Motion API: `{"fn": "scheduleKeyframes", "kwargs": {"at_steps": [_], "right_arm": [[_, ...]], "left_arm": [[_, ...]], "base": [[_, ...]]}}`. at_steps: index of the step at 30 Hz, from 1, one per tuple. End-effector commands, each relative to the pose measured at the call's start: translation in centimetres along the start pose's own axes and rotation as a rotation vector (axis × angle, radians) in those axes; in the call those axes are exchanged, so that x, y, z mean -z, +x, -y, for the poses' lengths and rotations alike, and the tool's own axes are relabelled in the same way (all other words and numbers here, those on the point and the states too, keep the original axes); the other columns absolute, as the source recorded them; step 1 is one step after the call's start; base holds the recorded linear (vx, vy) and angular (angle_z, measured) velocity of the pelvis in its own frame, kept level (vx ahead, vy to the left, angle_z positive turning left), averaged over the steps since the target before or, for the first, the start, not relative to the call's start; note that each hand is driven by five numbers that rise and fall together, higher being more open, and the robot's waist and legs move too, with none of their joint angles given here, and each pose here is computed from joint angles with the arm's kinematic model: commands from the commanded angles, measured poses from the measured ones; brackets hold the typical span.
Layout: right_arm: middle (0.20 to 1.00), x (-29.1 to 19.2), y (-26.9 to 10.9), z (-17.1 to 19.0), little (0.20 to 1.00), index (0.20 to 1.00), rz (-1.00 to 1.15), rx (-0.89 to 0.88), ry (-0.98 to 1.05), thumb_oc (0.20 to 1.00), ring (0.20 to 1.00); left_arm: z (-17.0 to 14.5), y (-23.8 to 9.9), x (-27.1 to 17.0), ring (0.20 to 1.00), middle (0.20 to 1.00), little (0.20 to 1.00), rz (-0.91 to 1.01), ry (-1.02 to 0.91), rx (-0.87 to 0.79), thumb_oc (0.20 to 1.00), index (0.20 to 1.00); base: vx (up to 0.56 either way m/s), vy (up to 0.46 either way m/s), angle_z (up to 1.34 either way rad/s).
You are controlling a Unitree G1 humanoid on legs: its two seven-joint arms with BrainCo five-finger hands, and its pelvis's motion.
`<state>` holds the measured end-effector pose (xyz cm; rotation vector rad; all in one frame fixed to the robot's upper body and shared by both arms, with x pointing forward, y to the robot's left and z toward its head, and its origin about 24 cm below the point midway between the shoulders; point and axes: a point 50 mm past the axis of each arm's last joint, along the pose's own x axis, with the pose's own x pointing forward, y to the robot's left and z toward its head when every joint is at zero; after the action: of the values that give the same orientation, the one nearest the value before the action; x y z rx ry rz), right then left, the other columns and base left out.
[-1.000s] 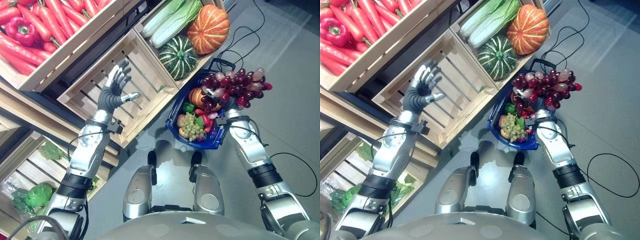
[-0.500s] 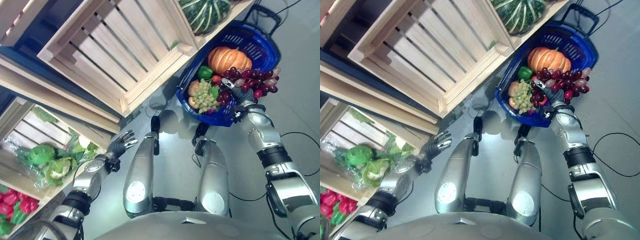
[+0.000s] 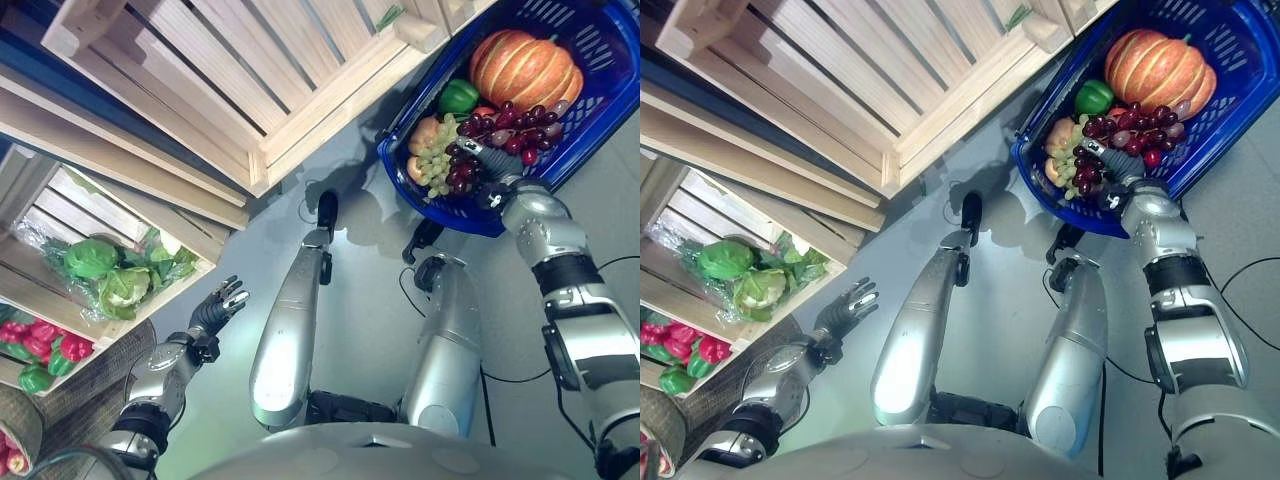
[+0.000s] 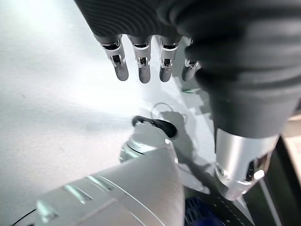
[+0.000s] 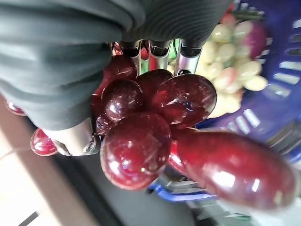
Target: Pick up fruits and vegetables into the basket
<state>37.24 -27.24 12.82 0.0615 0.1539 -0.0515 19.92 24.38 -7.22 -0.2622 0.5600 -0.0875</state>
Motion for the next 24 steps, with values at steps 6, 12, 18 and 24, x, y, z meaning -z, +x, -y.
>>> {"fn": "scheduleKeyframes", "kwargs": {"at_steps": [6,12,18,24], "right_arm": [[0.200,-0.1,-1.4,5.4,0.200,0.200,0.067,0.090,0.570,0.200,0.200],[1.000,1.1,-2.3,7.4,1.000,1.000,0.115,0.203,0.642,1.000,1.000],[1.000,3.4,-2.7,7.9,1.000,1.000,0.006,0.372,0.267,1.000,1.000],[1.000,5.5,-3.1,6.9,1.000,1.000,-0.114,0.522,-0.459,1.000,1.000]], "left_arm": [[2.5,-1.1,4.2,1.000,1.000,1.000,-0.060,-0.028,0.045,1.000,1.000],[3.4,-0.9,4.8,1.000,1.000,1.000,-0.072,-0.035,0.058,1.000,1.000],[3.6,-0.7,4.8,1.000,1.000,1.000,-0.072,-0.068,0.085,1.000,1.000],[2.9,-0.2,3.7,1.000,1.000,1.000,-0.023,-0.069,0.015,1.000,1.000]], "base": [[-0.01,0.025,0.03],[0.00,0.005,0.00],[-0.04,-0.011,-0.03],[-0.05,-0.025,-0.02]]}}
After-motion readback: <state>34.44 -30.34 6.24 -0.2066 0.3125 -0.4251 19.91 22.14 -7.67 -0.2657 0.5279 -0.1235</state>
